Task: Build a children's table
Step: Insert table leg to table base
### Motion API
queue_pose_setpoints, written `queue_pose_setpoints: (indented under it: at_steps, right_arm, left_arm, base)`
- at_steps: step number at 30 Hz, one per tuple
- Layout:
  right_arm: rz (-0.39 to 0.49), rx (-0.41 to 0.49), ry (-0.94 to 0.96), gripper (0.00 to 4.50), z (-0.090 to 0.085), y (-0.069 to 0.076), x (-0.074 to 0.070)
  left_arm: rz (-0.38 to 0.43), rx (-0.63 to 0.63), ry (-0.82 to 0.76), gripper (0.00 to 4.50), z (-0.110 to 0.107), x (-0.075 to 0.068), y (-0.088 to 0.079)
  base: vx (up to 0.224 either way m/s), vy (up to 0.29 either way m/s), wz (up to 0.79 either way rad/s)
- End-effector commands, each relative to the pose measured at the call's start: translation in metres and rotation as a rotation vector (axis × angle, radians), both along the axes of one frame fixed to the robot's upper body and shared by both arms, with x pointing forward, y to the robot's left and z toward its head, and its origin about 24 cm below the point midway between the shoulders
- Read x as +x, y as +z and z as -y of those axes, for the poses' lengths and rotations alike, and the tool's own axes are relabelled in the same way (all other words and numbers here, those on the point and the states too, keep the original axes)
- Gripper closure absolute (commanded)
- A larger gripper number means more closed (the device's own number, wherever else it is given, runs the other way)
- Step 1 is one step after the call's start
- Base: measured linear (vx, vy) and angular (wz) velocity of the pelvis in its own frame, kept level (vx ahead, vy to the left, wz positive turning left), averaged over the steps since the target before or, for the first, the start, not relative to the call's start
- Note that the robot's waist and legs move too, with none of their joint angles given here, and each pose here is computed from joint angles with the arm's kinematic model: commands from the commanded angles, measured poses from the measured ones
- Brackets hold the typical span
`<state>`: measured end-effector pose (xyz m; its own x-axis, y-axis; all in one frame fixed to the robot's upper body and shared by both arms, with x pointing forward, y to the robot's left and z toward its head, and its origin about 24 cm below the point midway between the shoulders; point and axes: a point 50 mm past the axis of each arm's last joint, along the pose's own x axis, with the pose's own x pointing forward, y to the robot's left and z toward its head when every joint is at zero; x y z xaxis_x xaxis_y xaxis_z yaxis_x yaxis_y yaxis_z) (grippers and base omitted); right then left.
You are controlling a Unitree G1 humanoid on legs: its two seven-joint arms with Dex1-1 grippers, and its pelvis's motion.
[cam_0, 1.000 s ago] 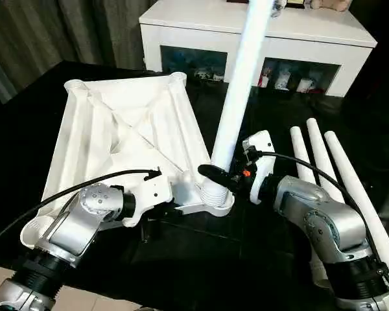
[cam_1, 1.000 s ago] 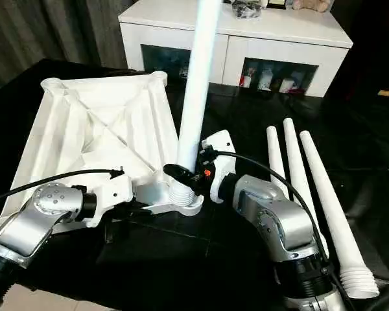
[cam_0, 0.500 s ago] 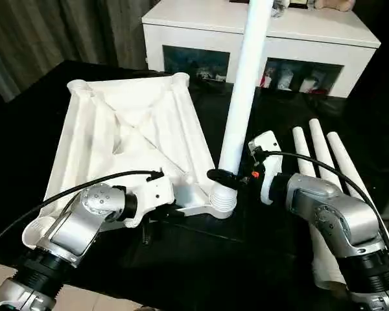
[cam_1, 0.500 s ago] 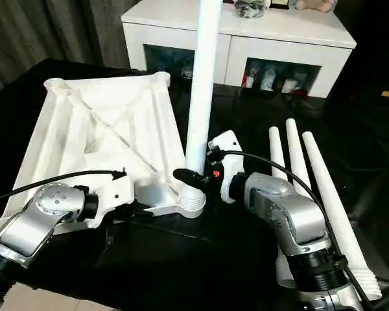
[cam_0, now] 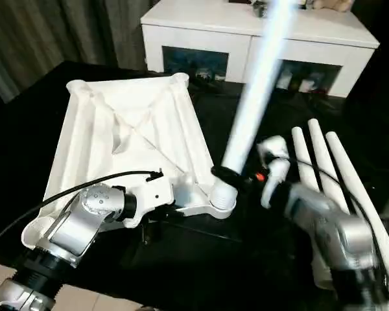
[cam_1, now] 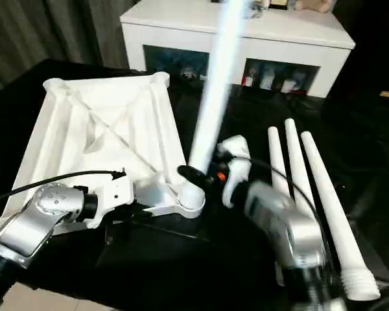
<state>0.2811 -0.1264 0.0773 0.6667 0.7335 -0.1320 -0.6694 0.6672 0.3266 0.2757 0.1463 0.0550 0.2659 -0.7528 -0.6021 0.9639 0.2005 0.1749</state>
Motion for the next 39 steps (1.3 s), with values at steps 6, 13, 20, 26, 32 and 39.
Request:
queue_pose_setpoints:
  at_steps: [6, 13, 20, 26, 32, 39]
  right_arm:
    - [-0.028, -0.003, -0.106, 2.66, 0.012, -0.020, -0.016]
    - [0.063, -0.090, -0.087, 2.66, 0.007, -0.019, -0.023]
    - [0.123, -0.178, -0.035, 2.66, 0.001, -0.018, -0.026]
    - [0.091, -0.302, 0.121, 2.66, -0.012, -0.024, -0.025]
    - [0.037, -0.329, 0.247, 2.66, -0.024, -0.024, -0.020]
    - [-0.006, -0.350, 0.268, 2.66, -0.015, -0.025, -0.012]
  left_arm:
    - [0.085, -0.014, 0.058, 4.50, -0.006, 0.007, 0.012]
    - [0.108, -0.012, 0.076, 4.50, -0.008, 0.012, 0.014]
    - [0.122, -0.011, 0.086, 4.50, -0.007, 0.016, 0.016]
    - [0.136, -0.006, 0.089, 4.50, -0.007, 0.018, 0.017]
    - [0.135, -0.006, 0.089, 4.50, -0.008, 0.016, 0.017]
    - [0.131, -0.011, 0.094, 4.50, -0.009, 0.013, 0.016]
  base:
    - [0.000, 0.000, 0.00]
    - [0.000, 0.000, 0.00]
    - [0.000, 0.000, 0.00]
    - [0.000, 0.000, 0.00]
    - [0.000, 0.000, 0.00]
    - [0.000, 0.000, 0.00]
